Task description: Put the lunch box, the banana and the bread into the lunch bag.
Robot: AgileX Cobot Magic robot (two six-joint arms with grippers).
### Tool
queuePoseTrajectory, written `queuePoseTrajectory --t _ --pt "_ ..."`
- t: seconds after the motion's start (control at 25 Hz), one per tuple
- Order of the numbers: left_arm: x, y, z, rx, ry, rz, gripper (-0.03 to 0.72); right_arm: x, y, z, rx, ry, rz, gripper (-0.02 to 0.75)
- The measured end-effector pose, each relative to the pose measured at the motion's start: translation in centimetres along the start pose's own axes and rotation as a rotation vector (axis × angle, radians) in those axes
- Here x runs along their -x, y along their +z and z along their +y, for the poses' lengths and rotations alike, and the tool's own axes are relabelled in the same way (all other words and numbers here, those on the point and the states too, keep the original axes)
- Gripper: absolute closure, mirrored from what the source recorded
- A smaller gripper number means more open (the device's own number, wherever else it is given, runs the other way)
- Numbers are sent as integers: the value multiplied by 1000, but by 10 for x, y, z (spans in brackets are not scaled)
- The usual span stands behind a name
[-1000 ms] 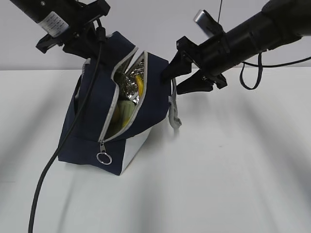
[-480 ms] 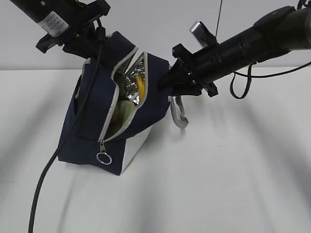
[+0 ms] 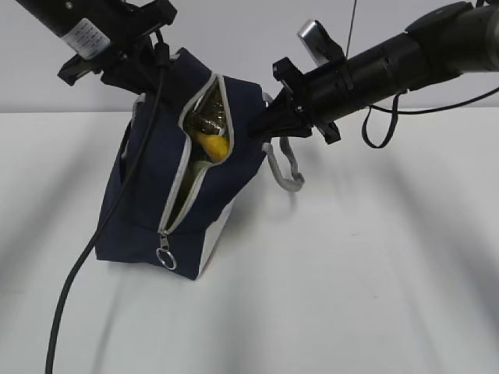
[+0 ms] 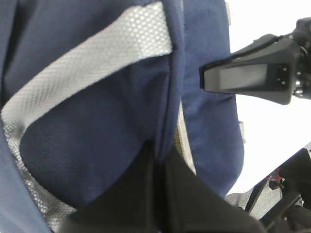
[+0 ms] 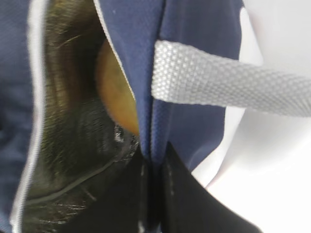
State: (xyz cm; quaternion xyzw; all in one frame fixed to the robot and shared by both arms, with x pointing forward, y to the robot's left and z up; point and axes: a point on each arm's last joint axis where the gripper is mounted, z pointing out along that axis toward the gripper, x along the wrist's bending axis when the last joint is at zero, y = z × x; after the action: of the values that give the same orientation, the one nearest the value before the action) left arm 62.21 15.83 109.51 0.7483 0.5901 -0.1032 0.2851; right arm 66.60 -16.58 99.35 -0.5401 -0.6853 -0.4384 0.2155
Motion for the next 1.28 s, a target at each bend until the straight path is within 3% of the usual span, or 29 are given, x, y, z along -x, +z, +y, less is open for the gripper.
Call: queuePoseTrajectory --t 0.32,0.6,0.92,1.28 --pt "6 0 1 5 -17 -61 690 -29 -16 19 -10 -129 54 743" --pt "10 1 4 39 -39 -119 690 -51 -37 31 -2 -193 3 743" --pt "3 17 14 85 -80 -137 690 -46 -40 37 26 -206 -94 743" --pt "-4 35 18 64 -129 -177 690 -44 -39 38 26 -208 -111 743"
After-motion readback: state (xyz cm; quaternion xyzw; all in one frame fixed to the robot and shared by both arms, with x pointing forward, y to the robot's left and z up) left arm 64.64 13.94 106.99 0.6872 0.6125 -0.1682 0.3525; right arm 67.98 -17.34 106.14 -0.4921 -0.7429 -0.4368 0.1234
